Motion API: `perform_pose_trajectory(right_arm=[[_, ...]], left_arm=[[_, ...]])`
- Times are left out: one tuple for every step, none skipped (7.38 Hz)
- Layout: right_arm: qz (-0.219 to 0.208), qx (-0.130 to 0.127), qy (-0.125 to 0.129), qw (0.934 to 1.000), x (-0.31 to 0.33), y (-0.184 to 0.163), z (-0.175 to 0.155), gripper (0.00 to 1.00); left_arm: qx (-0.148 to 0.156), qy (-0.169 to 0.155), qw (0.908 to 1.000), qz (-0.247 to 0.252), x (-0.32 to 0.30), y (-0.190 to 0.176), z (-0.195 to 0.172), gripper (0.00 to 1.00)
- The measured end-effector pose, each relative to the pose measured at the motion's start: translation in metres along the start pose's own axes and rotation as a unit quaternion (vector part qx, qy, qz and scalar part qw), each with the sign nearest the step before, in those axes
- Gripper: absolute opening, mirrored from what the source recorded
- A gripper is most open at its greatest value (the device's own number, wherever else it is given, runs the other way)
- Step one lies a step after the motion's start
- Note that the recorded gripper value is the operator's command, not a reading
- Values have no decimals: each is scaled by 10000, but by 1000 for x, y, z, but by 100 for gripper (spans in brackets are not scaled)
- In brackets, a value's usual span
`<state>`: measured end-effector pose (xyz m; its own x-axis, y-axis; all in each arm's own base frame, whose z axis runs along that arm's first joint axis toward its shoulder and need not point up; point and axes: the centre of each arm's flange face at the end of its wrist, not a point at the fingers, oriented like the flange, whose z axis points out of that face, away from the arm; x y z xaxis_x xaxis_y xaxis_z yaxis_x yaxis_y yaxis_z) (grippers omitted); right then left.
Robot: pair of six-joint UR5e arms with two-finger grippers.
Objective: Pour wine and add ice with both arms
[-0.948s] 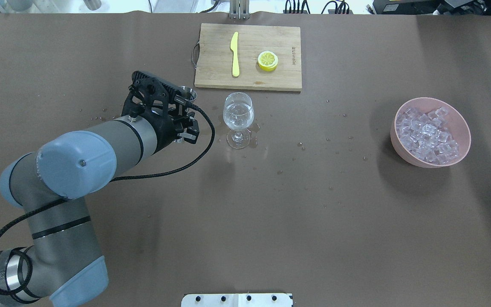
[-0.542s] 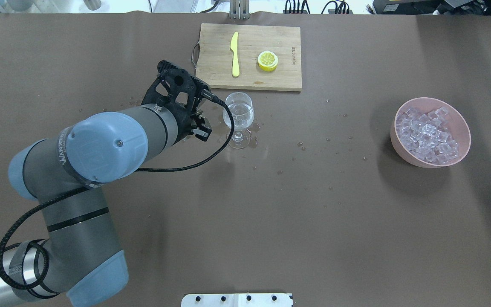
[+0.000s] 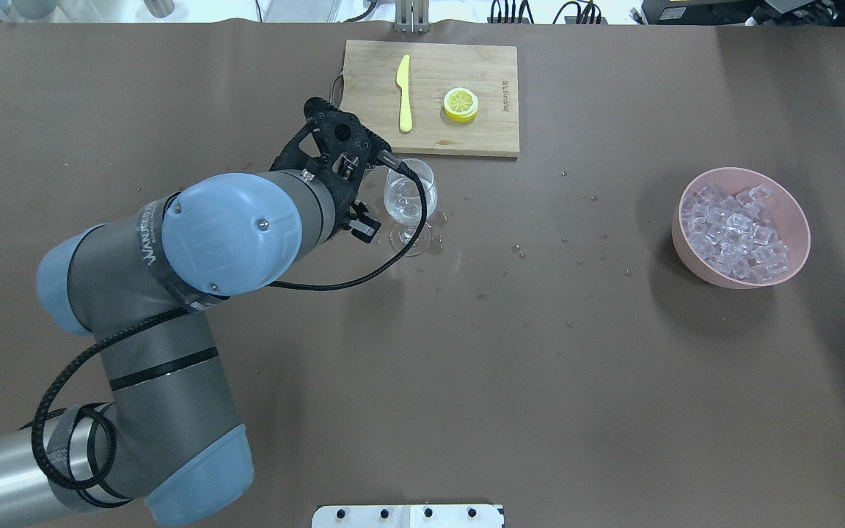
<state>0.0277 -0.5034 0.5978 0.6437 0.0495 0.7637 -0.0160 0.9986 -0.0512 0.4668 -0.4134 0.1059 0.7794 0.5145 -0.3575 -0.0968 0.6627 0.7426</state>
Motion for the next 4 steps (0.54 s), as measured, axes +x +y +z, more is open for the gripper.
perform_pose_trajectory(right_arm=[[0, -3, 0, 10000, 0, 0, 0, 100], [1, -4, 0, 10000, 0, 0, 0, 100], [-2, -4, 0, 10000, -1, 0, 0, 100], [-3, -3, 0, 10000, -1, 0, 0, 100]], left_arm=[[-170, -98, 9996, 182, 6, -10, -1, 0], [-295, -152, 9989, 324, 9, -17, -2, 0], [-399, -200, 9980, 444, 8, -22, 0, 0], [-514, -276, 9967, 566, 7, -27, 5, 0]])
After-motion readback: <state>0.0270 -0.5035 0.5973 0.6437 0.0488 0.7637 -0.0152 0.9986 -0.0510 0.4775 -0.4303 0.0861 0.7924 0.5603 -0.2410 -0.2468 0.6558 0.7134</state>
